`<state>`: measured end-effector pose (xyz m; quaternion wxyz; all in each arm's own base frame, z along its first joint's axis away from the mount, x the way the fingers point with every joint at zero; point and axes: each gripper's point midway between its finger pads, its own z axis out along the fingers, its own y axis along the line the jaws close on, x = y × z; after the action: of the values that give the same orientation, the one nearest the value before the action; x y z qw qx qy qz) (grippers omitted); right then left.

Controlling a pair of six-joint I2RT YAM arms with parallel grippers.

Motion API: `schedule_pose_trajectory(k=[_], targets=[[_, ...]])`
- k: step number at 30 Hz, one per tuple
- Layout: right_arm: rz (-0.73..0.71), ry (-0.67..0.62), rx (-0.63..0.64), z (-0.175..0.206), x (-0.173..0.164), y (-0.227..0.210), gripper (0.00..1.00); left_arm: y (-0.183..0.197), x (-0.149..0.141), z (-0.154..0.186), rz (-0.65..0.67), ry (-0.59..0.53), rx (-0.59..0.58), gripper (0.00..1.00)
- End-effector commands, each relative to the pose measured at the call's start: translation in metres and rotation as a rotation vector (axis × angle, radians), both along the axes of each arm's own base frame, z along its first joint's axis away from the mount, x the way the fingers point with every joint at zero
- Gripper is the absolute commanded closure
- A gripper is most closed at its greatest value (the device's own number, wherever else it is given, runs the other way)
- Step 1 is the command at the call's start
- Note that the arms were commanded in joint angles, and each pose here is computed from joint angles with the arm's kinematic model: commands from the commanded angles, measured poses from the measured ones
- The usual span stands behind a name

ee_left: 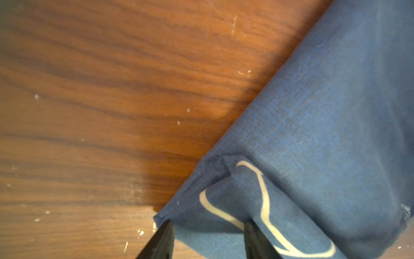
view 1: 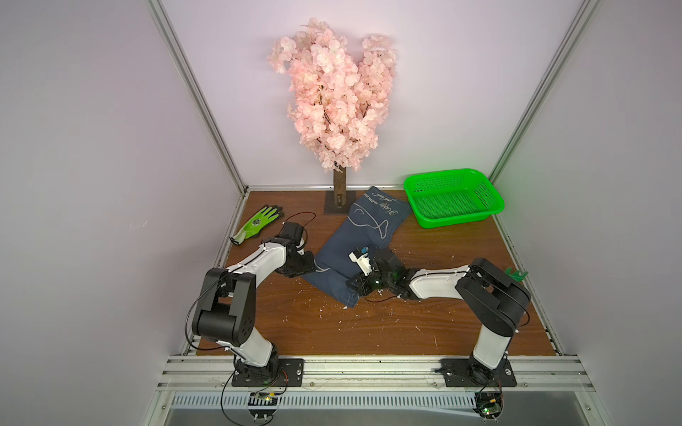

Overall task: Roll up the pillowcase
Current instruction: Roll the pillowcase at the center of the board.

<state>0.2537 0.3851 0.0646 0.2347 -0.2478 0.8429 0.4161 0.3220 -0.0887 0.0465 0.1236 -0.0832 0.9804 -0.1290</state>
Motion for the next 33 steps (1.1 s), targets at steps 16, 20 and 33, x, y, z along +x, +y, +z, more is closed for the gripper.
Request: schedule_pose_trajectory(k=[16, 20, 33], targets=[[-0.051, -0.183, -0.198, -0.01, 0.022, -0.022, 0.73, 0.008, 0.007, -0.027, -0.079, 0.056, 0.07, 0.54], [-0.038, -0.293, -0.288, -0.002, 0.024, -0.031, 0.71, 0.01, 0.002, -0.035, -0.088, 0.077, 0.083, 0.55], [0.201, -0.855, -0.458, 0.064, -0.023, 0.009, 0.49, 0.009, 0.003, -0.044, -0.11, 0.113, 0.087, 0.58]])
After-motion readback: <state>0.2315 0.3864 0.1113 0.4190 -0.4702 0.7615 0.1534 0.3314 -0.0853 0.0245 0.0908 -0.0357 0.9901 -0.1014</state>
